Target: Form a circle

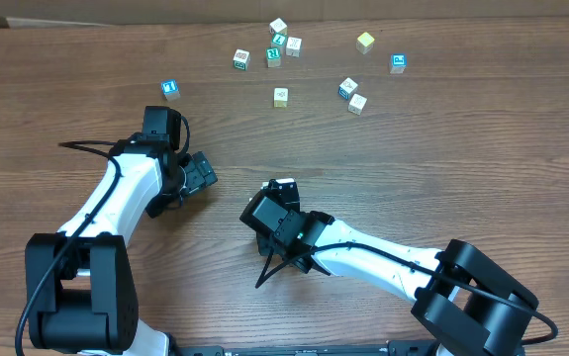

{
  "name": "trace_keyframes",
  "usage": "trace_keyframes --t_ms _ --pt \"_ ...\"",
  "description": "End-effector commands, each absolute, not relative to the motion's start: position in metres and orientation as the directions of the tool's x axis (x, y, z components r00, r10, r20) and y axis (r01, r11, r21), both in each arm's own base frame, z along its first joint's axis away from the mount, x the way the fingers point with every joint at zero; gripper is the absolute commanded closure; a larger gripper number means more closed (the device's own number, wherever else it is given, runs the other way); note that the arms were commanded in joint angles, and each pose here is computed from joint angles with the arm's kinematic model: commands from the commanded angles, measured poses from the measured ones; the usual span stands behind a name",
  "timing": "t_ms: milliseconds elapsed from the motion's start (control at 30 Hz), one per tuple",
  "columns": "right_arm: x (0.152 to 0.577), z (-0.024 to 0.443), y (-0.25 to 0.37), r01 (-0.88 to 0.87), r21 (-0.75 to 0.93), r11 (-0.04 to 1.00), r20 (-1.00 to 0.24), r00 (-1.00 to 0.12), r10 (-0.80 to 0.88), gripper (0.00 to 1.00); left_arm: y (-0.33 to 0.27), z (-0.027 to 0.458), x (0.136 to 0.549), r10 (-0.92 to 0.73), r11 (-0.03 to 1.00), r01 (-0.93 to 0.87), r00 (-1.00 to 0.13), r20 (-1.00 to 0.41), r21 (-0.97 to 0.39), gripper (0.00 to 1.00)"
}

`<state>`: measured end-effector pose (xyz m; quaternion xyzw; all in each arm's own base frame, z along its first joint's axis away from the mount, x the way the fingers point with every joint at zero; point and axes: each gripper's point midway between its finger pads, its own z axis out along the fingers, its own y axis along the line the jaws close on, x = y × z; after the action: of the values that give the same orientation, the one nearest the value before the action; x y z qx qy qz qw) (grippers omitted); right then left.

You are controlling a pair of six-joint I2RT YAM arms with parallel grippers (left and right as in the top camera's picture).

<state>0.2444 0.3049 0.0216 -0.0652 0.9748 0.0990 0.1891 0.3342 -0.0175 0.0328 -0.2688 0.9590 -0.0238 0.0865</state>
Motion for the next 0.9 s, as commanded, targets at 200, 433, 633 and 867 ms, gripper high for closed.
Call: trace_keyframes --t_ms 200,433,633,867 --pt "0.253 0.05 0.313 -0.169 0.203 0.964 -0.436 -0.898 -0.066 0.49 -0.019 0.034 0.338 -0.534 0.846 -0.524 -0.832 -0.152 -0.101 0.01" --pt "0.255 0.098 0.312 -0.178 0.268 0.947 -0.5 -0.866 -0.021 0.53 -0.019 0.034 0.338 -0.534 0.846 -0.524 -0.832 -0.152 -0.101 0.0" --pt "0.241 0.091 0.314 -0.189 0.296 0.936 -0.44 -0.897 -0.042 0.96 -0.019 0.034 0.338 -0.534 0.846 -0.524 -0.832 -0.152 -0.101 0.0" --pt "0.221 0.064 0.302 -0.003 0.311 0.951 -0.285 -0.954 0.091 0.96 -0.019 0.034 0.338 -0.534 0.846 -0.524 -0.832 -0.152 -0.101 0.0"
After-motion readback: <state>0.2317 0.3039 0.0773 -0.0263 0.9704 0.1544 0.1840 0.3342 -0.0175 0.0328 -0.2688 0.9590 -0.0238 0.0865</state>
